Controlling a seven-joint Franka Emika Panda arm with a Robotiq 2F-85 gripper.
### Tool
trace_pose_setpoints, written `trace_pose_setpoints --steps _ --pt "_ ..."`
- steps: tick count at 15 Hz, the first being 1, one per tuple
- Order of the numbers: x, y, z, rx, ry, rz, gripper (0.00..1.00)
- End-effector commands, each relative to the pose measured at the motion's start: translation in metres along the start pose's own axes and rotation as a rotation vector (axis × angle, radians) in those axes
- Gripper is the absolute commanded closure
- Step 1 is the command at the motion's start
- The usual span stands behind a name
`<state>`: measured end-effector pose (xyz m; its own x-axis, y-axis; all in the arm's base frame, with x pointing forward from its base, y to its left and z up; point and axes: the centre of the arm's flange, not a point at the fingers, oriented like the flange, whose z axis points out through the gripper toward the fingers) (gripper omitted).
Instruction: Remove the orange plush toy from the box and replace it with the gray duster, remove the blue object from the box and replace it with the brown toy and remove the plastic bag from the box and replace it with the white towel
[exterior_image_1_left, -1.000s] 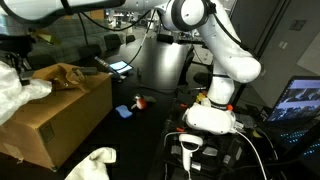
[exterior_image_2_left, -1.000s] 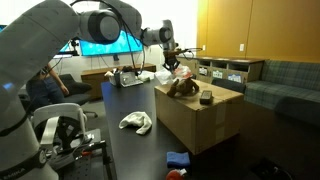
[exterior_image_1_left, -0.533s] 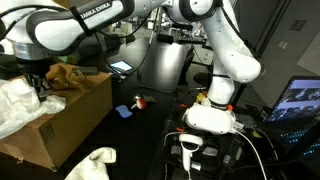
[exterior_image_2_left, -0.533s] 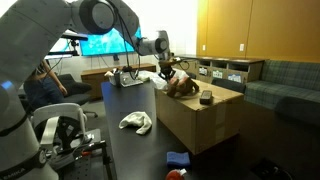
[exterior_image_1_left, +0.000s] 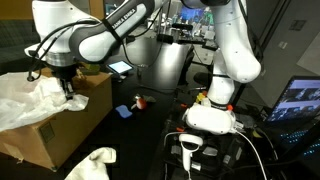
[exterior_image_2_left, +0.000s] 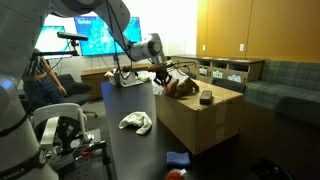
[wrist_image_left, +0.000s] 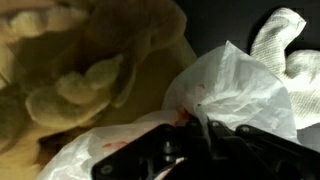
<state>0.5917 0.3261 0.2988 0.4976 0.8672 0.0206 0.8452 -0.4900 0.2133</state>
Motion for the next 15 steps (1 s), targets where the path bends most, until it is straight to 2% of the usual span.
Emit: trace_pose_setpoints --steps 1,5,10,15 --pt "-0.068 -0.042 -0.034 -0.079 -0.050 0.092 1.00" --pt "-0.111 -0.073 -0.058 -0.100 -0.056 0.119 1.00" --pt "-0.173 -0.125 -0.084 -0.019 -0.069 0.193 1.00" --pt "-0.254 -0.174 -0.091 0.090 -0.097 0.272 1.00"
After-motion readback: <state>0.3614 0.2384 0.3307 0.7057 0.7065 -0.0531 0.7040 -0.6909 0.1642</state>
